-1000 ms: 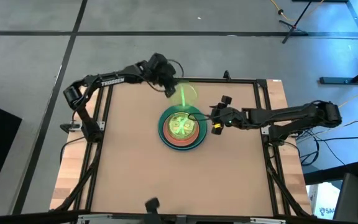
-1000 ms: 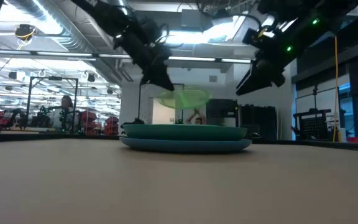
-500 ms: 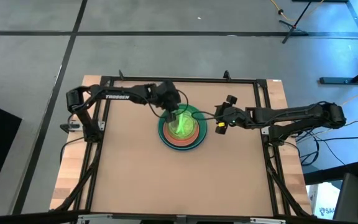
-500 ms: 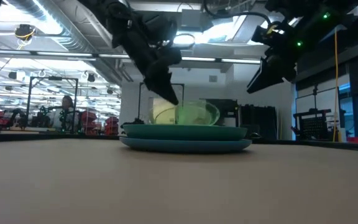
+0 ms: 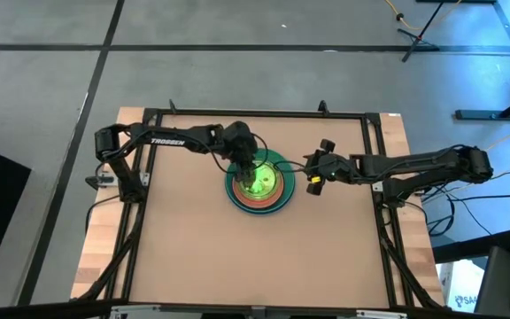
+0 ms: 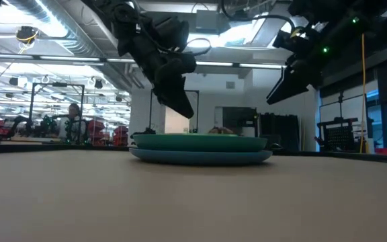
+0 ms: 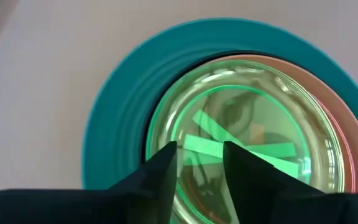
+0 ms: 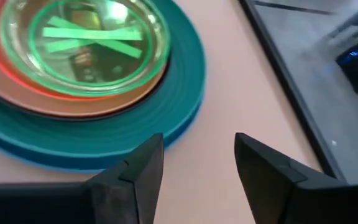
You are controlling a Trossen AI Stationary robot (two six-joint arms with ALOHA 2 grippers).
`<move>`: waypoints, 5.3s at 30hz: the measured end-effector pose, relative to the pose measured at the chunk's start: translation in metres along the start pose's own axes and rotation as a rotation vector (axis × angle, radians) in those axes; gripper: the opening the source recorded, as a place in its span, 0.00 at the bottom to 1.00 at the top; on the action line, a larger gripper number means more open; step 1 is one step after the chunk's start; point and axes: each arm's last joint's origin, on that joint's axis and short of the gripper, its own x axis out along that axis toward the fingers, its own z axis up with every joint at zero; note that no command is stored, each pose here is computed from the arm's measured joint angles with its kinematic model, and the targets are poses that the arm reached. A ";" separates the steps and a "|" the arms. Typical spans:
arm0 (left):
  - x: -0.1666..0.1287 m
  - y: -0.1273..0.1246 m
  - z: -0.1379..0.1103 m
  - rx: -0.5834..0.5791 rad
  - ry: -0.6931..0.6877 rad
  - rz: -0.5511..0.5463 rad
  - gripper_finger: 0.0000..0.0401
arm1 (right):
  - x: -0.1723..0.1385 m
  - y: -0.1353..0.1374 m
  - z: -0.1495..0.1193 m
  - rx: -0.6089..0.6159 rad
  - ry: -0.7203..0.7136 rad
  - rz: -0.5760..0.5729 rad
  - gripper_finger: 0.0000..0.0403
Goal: Stack plastic plates
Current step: Stack the light green plate on top of the light green plate, then return to Home Position
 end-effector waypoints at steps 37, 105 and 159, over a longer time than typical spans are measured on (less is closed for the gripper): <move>0.019 -0.065 0.001 0.089 -0.032 0.125 0.32 | 0.009 0.010 -0.010 0.020 -0.172 0.154 0.47; -0.135 -0.050 -0.216 -0.013 -0.868 -0.033 0.00 | -0.016 -0.050 -0.119 0.343 -0.668 0.332 0.00; -0.139 -0.048 -0.220 -0.023 -0.888 0.014 0.01 | -0.056 -0.043 -0.130 0.303 -0.809 0.281 0.00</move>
